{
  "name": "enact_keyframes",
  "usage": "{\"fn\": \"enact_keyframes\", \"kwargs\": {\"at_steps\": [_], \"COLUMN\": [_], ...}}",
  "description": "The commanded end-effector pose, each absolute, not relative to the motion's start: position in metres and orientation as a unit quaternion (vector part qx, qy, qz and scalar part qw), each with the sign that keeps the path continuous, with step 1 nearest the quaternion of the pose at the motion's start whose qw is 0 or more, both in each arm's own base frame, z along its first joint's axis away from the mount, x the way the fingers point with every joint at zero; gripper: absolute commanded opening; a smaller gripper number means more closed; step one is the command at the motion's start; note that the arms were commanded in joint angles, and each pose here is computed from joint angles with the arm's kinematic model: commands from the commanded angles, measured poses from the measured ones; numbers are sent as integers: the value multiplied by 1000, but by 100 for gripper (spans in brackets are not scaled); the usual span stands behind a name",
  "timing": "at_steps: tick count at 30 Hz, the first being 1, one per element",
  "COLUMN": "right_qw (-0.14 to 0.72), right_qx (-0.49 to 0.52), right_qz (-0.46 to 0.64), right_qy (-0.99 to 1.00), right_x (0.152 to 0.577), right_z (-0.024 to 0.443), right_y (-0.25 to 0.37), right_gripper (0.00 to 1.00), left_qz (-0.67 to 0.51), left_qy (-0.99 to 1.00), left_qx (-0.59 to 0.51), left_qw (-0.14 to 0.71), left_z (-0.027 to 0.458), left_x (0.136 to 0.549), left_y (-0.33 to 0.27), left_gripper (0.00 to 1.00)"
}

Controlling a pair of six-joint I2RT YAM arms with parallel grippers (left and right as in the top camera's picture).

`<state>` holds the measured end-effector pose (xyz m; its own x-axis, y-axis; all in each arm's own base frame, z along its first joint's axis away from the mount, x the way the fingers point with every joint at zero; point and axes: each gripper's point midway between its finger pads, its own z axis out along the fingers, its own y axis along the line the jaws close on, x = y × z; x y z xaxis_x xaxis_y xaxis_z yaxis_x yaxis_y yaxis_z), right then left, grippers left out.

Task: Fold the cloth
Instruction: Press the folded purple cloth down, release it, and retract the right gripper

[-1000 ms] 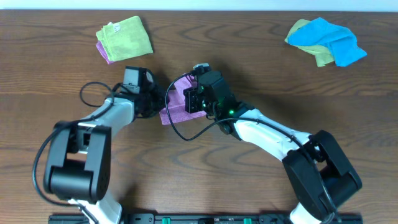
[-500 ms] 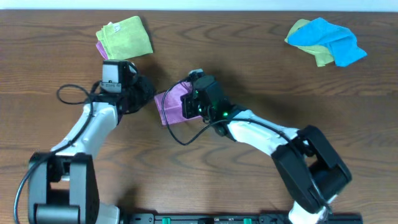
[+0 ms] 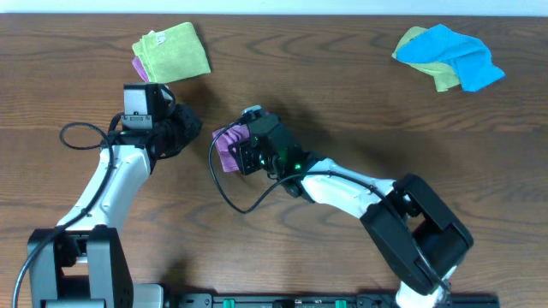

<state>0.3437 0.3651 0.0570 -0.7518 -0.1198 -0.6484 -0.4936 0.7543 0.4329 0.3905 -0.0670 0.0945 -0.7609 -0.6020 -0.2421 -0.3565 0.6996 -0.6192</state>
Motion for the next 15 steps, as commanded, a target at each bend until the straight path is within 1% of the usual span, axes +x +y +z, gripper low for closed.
{"fn": "enact_keyframes", "kwargs": {"at_steps": [1,6,11,15], "right_qw": [295,297,312,318], "right_qx": [-197,-212,-219,-209], "right_qz": [330,350,363,361], "right_qy": [875,863,850,851], "right_x": [332,322,321,331], "right_z": [62,69,79,83], "right_y": [382,397,406,398], "right_gripper": [43,48,50,68], "left_qz": [-278,-279,-281,-283], "left_qy": [893,891,889,887], "left_qx": [-256,-258,-258,-256], "left_qw": [245,250,254,261], "left_z": [111,115,119,125], "left_x": [397,397,397,397], "left_y": [-63,-60,-59,-59], "left_gripper": [6,5,6,5]}}
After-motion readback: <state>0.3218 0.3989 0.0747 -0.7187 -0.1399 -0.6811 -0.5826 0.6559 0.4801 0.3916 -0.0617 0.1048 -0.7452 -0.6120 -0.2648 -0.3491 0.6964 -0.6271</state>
